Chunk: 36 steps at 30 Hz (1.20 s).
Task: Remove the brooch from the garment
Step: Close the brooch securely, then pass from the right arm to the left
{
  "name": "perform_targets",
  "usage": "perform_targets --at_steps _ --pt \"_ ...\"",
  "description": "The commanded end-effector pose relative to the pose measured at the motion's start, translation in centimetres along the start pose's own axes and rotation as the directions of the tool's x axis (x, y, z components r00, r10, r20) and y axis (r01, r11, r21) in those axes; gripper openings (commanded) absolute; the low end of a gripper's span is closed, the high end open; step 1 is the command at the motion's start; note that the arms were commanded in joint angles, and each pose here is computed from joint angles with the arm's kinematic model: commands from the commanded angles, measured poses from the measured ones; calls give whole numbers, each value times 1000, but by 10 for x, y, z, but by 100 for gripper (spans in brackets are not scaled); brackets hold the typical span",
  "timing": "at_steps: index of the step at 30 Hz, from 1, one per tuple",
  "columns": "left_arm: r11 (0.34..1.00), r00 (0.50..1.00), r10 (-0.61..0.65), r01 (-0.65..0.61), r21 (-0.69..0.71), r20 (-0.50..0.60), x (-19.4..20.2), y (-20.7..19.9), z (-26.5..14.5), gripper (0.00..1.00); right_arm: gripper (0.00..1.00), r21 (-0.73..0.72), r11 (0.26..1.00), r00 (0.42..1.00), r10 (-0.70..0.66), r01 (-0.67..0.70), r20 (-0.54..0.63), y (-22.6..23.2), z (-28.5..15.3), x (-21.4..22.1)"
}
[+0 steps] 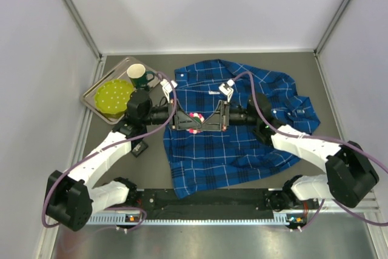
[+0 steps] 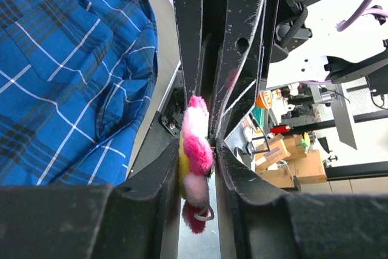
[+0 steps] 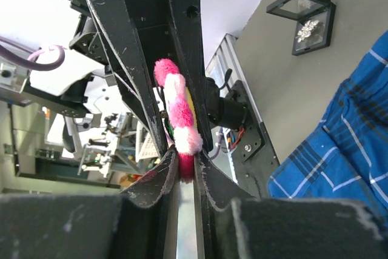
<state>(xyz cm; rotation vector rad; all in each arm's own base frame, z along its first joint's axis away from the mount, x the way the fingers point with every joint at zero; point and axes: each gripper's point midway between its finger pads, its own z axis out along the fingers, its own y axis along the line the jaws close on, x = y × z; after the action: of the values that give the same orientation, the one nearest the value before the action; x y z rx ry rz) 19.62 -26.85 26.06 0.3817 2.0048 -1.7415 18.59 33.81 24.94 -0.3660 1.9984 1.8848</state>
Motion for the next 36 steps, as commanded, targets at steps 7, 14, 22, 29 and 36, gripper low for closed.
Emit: perform_targets --at_steps 7,14,22,29,36 --pt "996 996 84 -84 33 11 -13 -19 -5 0 25 119 986 992 -120 114 42 1 -32 -20" --pt "997 998 60 -61 42 10 -14 -20 -4 0 27 71 988 990 -141 139 23 10 -32 -17" --pt "997 998 57 -57 59 -5 -12 -22 -4 0 43 14 986 985 -164 164 46 23 -26 -27" --pt "996 999 52 -51 74 -11 -10 -23 -4 0 41 -44 986 987 -157 158 30 29 -10 -27" --pt "994 998 61 -60 89 -18 -8 -26 -5 0 13 -62 987 989 -147 148 21 27 0 -26"
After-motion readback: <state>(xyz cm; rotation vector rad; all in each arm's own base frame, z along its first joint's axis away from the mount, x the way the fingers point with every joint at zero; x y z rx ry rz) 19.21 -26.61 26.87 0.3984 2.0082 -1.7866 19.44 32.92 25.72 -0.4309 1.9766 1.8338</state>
